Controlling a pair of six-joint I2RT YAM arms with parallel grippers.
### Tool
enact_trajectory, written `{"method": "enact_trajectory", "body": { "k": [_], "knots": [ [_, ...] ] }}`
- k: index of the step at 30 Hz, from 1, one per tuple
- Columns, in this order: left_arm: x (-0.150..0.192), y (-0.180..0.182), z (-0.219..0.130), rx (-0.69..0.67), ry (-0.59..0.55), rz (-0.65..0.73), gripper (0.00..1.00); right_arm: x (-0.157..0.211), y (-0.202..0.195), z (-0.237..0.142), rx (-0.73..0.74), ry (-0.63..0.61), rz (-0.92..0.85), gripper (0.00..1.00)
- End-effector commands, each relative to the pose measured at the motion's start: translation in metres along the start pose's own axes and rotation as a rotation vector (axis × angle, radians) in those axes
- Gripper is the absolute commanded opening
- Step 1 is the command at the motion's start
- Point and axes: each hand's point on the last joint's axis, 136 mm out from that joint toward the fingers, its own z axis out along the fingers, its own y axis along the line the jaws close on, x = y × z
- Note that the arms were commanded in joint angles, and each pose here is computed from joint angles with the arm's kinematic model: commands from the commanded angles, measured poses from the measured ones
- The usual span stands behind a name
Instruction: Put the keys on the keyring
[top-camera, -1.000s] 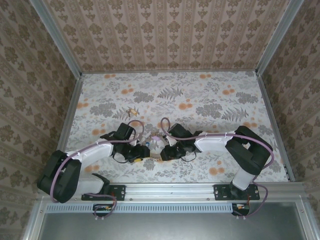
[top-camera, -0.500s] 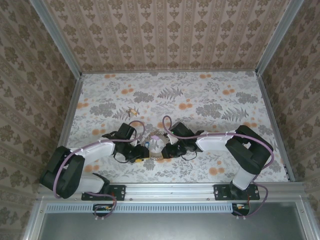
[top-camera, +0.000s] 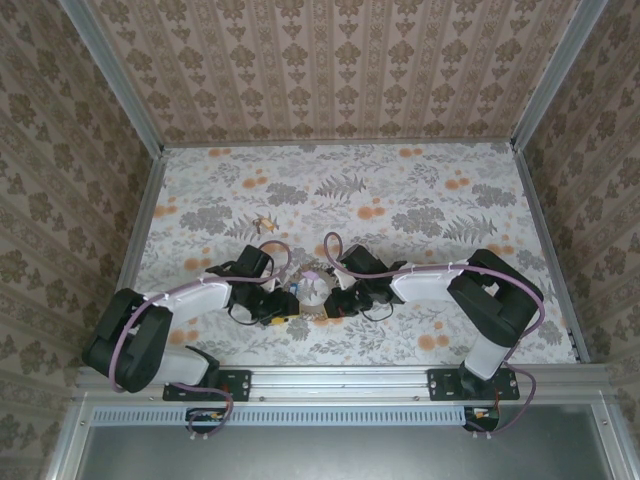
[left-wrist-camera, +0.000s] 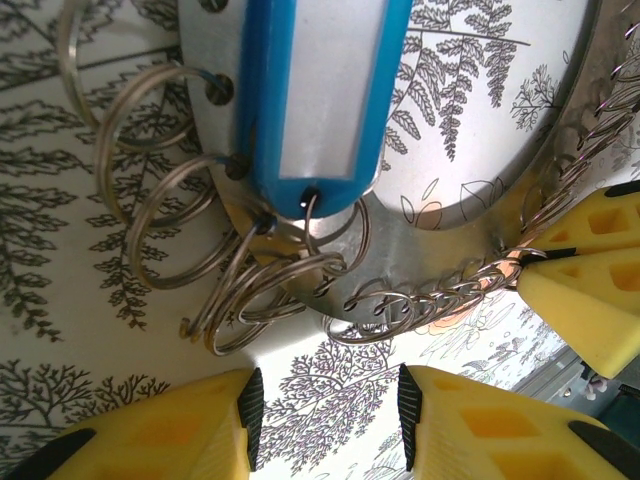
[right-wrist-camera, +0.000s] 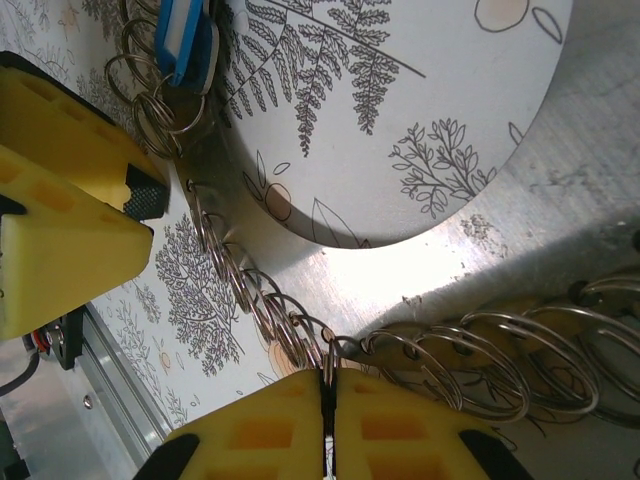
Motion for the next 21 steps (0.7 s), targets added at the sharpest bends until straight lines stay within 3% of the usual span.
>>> {"method": "enact_trajectory", "body": {
  "k": [1, 4, 13, 19, 21],
  "knots": [
    [-0.005, -0.008, -0.001, 0.017, -0.008, 0.011, 0.43, -0.006, 0.002, -0.004, -0.004, -0.024, -0.030, 0.05],
    [-0.008, -0.017, -0.008, 0.043, -0.034, 0.045, 0.43, -0.008, 0.001, -0.008, 0.015, -0.043, -0.066, 0.00],
    [-0.027, -0.046, -0.054, 0.080, -0.168, 0.144, 0.43, -0.029, 0.000, -0.039, 0.144, -0.192, -0.304, 0.00],
    [-0.042, -0.078, -0.089, 0.167, -0.245, 0.234, 0.50, -0.049, 0.021, -0.061, 0.107, -0.381, -0.501, 0.00],
    [-0.053, -0.090, -0.110, 0.184, -0.320, 0.303, 0.51, -0.055, 0.034, -0.073, 0.082, -0.456, -0.590, 0.00]
  ]
}}
